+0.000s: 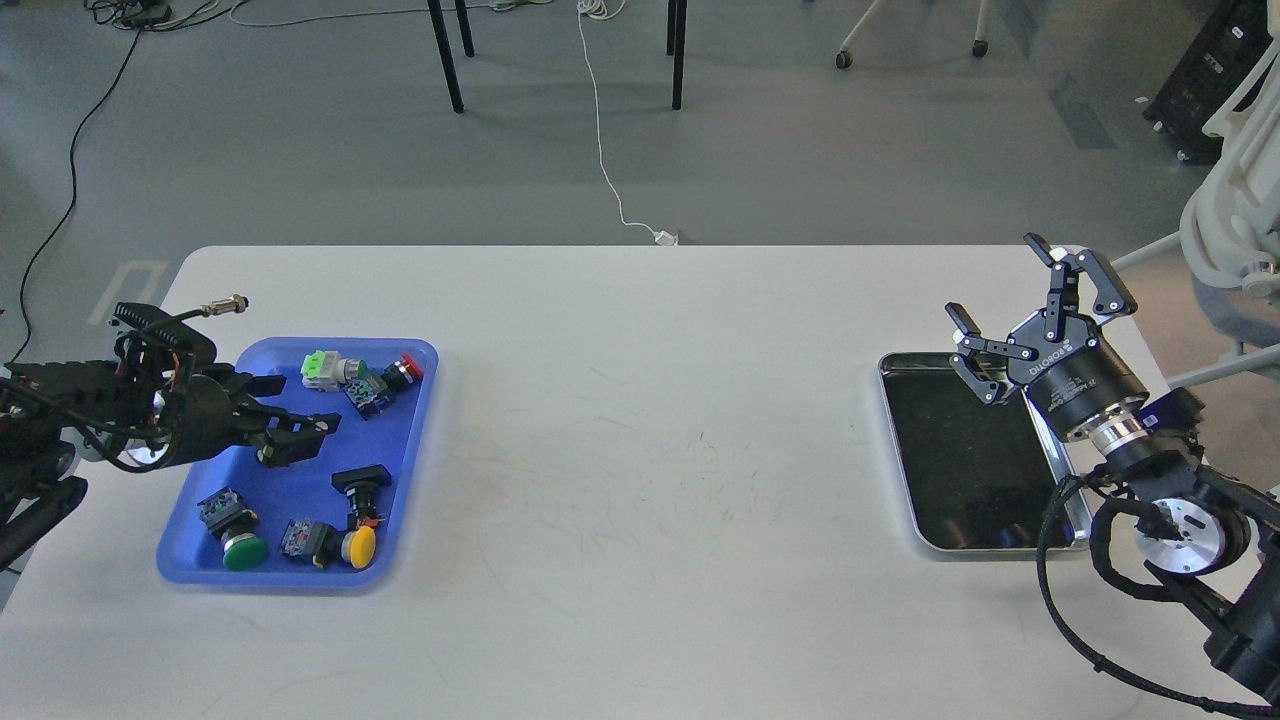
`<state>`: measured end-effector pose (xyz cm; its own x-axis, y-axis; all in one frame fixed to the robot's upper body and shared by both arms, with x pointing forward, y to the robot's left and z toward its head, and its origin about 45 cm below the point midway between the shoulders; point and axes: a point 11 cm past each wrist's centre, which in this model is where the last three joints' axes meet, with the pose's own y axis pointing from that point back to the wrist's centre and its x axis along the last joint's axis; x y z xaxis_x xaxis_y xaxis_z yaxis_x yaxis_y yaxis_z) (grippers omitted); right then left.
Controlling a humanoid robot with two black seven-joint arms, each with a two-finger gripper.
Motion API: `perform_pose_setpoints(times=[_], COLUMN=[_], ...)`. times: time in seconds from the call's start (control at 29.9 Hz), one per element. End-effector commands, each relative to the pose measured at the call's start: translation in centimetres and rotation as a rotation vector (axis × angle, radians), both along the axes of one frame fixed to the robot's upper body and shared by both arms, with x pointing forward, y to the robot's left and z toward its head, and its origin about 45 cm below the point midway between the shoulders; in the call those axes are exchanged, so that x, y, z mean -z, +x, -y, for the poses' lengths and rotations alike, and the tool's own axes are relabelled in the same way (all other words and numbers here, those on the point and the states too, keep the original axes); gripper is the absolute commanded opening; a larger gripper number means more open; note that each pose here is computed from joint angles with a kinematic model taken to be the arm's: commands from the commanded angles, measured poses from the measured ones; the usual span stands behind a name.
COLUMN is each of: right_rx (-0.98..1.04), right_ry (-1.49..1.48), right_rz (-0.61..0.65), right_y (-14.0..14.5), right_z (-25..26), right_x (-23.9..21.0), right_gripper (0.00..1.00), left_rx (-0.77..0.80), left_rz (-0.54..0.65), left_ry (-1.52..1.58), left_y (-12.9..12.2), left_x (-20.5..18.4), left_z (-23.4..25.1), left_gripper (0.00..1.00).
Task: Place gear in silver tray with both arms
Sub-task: 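Grasp a small black gear in the blue tray with the left gripper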
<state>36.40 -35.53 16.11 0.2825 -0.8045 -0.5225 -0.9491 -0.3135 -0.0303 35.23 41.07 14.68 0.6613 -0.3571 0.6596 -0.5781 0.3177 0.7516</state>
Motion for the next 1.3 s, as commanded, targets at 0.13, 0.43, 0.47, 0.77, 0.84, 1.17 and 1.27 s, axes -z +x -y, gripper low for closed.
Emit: perform_pose_setpoints(times=[0.13, 0.43, 0.47, 0.77, 0.84, 1.17, 1.27], right_rx=[0.002, 0.004, 0.004, 0.008, 0.015, 0.017, 0.019], right_ry=[0.002, 0.001, 0.001, 0.004, 0.008, 0.009, 0.008], right_rz=[-0.005, -0.007, -0.007, -0.010, -0.003, 0.001, 0.002], right_y=[-0.2, -0.3, -0.3, -0.4, -0.3, -0.2, -0.2], right_z=[0.0, 0.1, 0.1, 0.2, 0.3, 0.4, 0.5], right_x=[0.2, 0.3, 0.3, 0.4, 0.2, 0.1, 0.0], right_gripper=[1.00, 0.99, 0.99, 1.00, 1.00, 1.00, 1.00], left_rx=[-0.019, -0.039, -0.040, -0.043, -0.043, -0.031, -0.011], left_rz=[-0.029, -0.027, -0.028, -0.028, -0.028, -0.022, 0.001], left_ry=[0.011, 0.003, 0.004, 0.004, 0.004, 0.006, 0.020], left_y=[-0.3, -0.2, -0.2, -0.3, -0.3, -0.1, 0.2], left_x=[1.5, 2.8, 2.8, 2.8, 2.8, 2.5, 0.8], left_z=[-0.3, -0.2, -0.3, -0.4, -0.4, -0.2, -0.6], left_gripper=[0.77, 0.71, 0.68, 0.29, 0.24, 0.18, 0.18])
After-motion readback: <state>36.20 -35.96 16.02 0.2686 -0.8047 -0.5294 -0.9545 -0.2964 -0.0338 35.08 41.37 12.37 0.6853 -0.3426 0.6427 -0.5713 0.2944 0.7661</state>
